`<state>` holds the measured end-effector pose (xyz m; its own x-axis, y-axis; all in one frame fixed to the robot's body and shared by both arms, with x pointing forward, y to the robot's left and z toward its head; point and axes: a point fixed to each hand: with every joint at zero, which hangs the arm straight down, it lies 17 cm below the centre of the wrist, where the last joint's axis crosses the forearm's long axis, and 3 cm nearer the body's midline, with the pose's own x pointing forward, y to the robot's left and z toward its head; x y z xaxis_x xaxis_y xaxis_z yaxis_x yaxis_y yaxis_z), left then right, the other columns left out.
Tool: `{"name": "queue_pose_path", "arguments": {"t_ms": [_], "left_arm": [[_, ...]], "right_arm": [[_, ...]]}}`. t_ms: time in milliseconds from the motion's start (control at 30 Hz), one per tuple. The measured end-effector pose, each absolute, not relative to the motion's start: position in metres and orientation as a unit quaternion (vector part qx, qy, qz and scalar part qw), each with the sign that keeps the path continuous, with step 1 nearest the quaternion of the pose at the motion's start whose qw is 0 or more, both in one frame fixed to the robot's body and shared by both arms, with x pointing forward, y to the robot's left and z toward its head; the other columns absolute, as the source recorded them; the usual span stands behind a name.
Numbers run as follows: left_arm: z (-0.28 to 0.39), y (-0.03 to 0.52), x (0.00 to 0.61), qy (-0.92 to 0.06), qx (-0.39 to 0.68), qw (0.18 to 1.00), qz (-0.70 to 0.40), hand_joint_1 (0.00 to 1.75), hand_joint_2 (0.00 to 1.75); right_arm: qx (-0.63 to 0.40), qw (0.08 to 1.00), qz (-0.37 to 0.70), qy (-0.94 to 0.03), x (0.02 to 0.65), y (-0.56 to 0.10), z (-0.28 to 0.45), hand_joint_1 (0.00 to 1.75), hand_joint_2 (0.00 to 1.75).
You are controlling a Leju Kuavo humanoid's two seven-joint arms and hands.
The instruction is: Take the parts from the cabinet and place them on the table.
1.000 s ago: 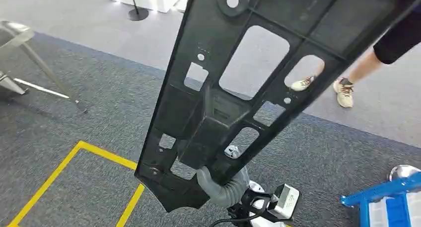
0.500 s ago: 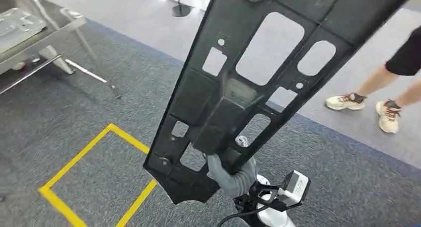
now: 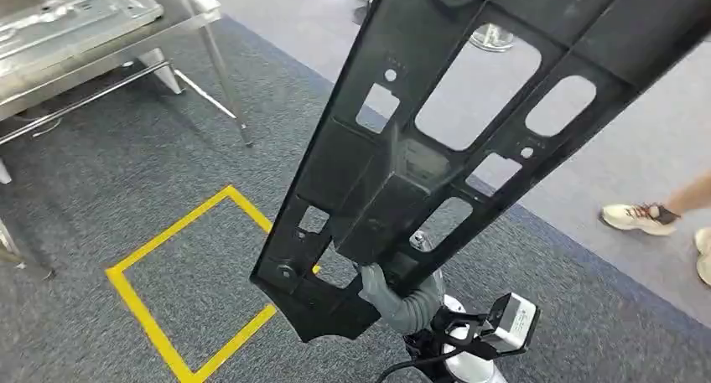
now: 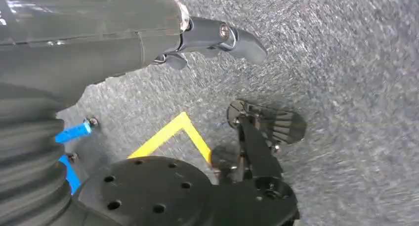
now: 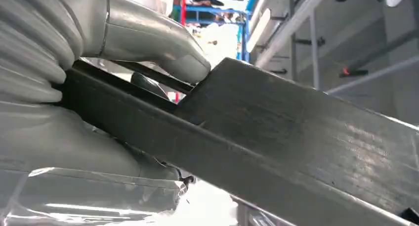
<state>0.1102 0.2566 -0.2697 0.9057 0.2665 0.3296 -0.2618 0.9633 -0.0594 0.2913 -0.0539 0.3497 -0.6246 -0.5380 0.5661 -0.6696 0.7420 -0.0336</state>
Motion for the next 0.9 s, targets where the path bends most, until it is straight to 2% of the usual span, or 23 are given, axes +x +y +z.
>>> {"name": "queue_pose_path", "arguments": {"t_ms": [900], "left_arm": [[-0.266, 0.246, 0.114, -0.182, -0.04, 0.973, 0.133, 0.0, 1.75]], "right_arm": [[0.329, 0.27, 0.113, -0.898, 0.289, -0.073, 0.341, 1.75, 1.75]]}}
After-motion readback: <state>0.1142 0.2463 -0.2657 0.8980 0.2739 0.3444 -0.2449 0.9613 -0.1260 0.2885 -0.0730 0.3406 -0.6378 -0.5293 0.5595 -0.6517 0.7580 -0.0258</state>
